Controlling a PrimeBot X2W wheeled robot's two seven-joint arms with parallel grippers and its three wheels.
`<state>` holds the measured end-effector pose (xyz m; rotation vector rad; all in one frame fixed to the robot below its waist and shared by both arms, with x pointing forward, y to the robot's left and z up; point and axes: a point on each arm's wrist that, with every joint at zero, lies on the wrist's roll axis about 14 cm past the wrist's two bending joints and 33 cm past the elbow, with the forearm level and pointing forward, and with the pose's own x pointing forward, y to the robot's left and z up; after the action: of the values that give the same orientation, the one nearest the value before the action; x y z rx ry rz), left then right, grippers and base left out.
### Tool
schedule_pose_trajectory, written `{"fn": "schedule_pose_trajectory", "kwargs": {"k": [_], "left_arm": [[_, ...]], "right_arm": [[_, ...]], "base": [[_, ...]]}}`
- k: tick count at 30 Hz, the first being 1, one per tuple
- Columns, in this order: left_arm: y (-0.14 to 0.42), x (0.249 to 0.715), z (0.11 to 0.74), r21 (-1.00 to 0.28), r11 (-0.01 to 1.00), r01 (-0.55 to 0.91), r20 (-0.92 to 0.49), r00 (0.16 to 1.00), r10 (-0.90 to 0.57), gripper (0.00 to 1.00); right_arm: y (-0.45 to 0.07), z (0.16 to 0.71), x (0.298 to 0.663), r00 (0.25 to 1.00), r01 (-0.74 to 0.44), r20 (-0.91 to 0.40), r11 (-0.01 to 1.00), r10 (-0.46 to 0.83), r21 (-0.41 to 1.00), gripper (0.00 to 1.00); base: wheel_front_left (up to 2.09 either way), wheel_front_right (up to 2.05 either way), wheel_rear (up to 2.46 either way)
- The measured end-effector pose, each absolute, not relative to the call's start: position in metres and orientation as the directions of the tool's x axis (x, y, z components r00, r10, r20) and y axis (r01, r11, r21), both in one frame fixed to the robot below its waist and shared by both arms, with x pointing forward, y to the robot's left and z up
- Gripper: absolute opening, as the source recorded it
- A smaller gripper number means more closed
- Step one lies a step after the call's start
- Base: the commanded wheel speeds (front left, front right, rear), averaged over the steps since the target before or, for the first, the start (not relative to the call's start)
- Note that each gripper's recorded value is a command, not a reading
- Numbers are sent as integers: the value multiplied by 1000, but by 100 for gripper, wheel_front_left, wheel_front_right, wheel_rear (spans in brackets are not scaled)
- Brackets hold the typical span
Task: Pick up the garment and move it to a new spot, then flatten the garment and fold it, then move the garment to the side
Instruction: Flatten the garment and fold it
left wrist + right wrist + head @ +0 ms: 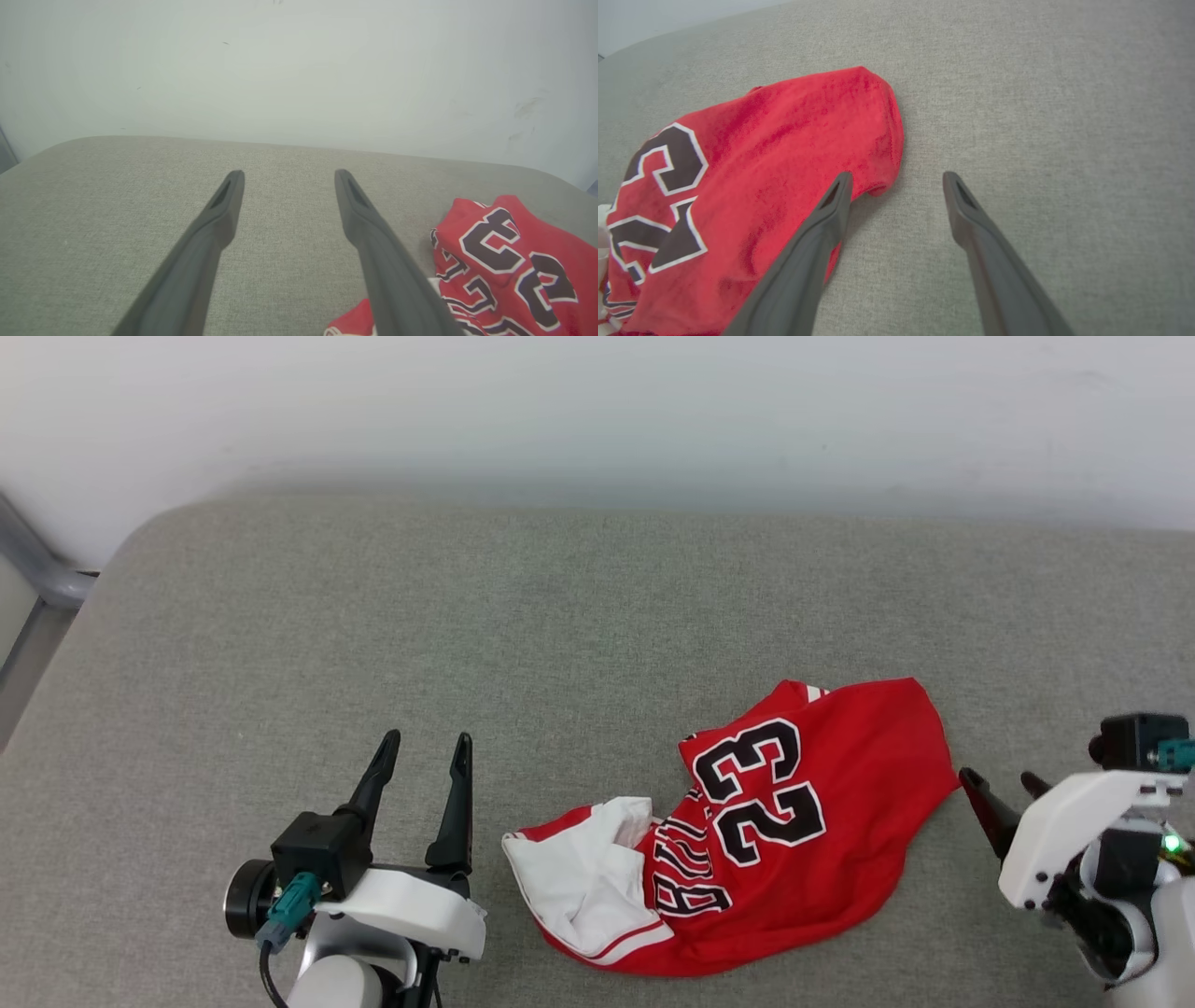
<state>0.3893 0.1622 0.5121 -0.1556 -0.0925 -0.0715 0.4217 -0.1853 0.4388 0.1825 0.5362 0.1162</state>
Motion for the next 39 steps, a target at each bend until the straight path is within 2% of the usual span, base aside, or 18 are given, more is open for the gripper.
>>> {"fn": "schedule_pose_trajectory", "kwargs": {"k": [5, 9, 14, 19, 20, 21, 22, 23, 27, 32, 35, 36, 39], "left_arm": [[163, 400, 509, -150, 986, 75, 92, 994, -62, 100], [165, 409, 503, -157, 985, 67, 76, 996, -56, 100], [167, 418, 492, -161, 985, 56, 49, 998, -48, 100], [170, 422, 485, -161, 986, 44, 33, 999, -39, 100], [170, 422, 485, -161, 986, 42, 32, 999, -38, 100], [171, 422, 485, -161, 986, 41, 32, 999, -37, 100], [171, 422, 485, -160, 986, 41, 31, 999, -37, 100], [171, 422, 485, -161, 986, 40, 31, 999, -36, 100], [167, 422, 489, -162, 986, 50, 42, 998, -43, 100], [163, 416, 493, -158, 985, 63, 49, 997, -56, 100], [160, 412, 499, -151, 986, 73, 65, 996, -64, 100], [157, 405, 503, -149, 985, 83, 73, 995, -73, 100], [155, 398, 507, -147, 985, 93, 84, 993, -81, 100]], "right_arm": [[-182, 432, 447, 787, -107, -587, 978, 192, 178, 100], [-174, 414, 459, 697, -162, -685, 977, 214, 141, 100], [-165, 379, 458, 557, -216, -801, 969, 221, 116, 100], [-166, 354, 449, 429, -205, -878, 970, 212, 134, 100], [-166, 352, 447, 404, -200, -890, 970, 210, 139, 75], [-166, 352, 446, 392, -193, -895, 970, 214, 147, 30], [-166, 352, 446, 388, -189, -896, 970, 217, 153, 0], [-166, 352, 444, 382, -186, -898, 970, 218, 157, 0], [-165, 362, 447, 431, -173, -871, 969, 237, 178, 0], [-166, 400, 462, 588, -175, -769, 967, 252, 184, 0], [-177, 429, 465, 680, -184, -697, 973, 228, 139, 0], [-190, 438, 448, 722, -172, -662, 979, 202, 112, 0], [-200, 441, 422, 745, -147, -642, 983, 182, 108, 0]], "base": [[0, 0, 0], [0, 0, 0], [0, 0, 0], [0, 0, 0], [0, 0, 0], [0, 0, 0], [0, 0, 0], [0, 0, 0], [0, 0, 0], [0, 0, 0], [0, 0, 0], [0, 0, 0], [0, 0, 0]]}}
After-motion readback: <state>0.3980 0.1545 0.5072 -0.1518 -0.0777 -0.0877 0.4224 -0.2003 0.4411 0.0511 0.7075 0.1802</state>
